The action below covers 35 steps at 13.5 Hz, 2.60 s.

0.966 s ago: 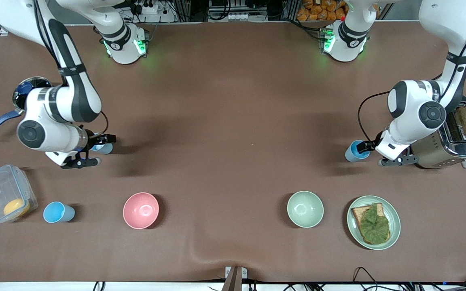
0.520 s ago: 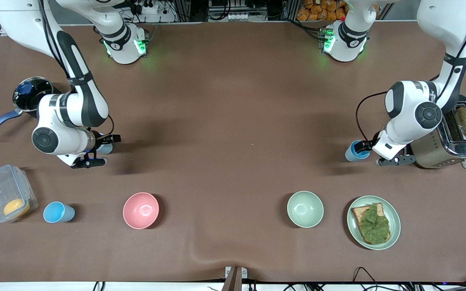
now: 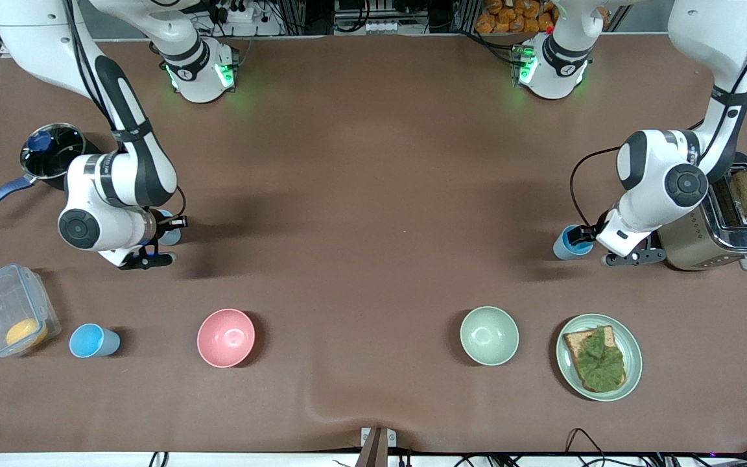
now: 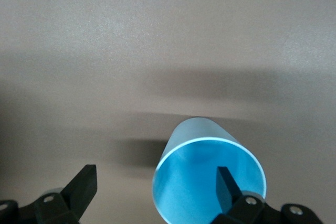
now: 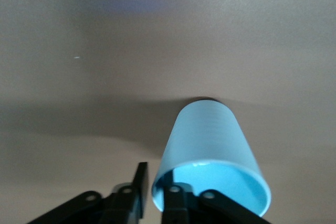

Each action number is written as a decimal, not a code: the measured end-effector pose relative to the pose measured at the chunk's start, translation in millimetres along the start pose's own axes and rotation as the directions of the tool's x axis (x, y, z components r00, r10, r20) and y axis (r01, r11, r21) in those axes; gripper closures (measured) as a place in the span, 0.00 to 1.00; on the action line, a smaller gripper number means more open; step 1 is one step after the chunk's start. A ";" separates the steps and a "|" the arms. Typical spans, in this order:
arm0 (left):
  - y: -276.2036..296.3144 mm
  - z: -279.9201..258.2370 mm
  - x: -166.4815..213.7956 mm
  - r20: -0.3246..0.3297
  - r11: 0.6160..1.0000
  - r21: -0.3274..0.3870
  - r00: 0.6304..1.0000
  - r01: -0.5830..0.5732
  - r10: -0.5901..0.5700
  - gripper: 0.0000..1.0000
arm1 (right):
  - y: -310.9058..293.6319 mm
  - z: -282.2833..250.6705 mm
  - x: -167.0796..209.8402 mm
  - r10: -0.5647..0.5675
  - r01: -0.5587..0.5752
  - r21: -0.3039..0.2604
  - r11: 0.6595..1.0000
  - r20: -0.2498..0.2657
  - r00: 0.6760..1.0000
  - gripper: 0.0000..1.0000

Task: Stack blue cups with both arms
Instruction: 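Close the right gripper and the left gripper around the blue cups, then carry the cup toward the table middle with the right gripper while the left gripper lifts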

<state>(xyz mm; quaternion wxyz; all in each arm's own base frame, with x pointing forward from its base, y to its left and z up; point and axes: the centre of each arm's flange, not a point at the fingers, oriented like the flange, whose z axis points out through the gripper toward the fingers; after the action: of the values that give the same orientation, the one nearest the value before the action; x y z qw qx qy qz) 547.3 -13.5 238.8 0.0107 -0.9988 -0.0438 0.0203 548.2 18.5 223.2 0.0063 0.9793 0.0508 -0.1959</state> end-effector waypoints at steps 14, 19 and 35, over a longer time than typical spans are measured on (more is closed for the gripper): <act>8.8 1.3 -1.2 0.000 1.000 -0.004 1.000 -0.016 0.016 0.63 | -281.3 -91.5 -1.5 0.187 -0.187 0.083 0.979 0.003 0.982 0.96; 10.1 -17.3 7.9 -0.048 1.000 -0.009 0.999 -0.016 0.015 0.97 | -399.1 -55.1 18.0 0.285 -0.277 0.131 0.952 -0.046 0.957 0.96; 119.7 -237.8 23.7 -0.079 0.995 -0.093 0.997 -0.020 0.013 0.97 | -451.2 -76.6 14.0 0.268 -0.243 0.218 0.945 -0.096 0.959 0.00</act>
<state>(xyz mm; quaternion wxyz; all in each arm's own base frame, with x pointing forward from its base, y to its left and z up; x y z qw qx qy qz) 591.2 -135.3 472.6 -0.0349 -0.9985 -0.0359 -0.0208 544.3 471.2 292.0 -0.0719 0.9833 -0.0968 -0.1362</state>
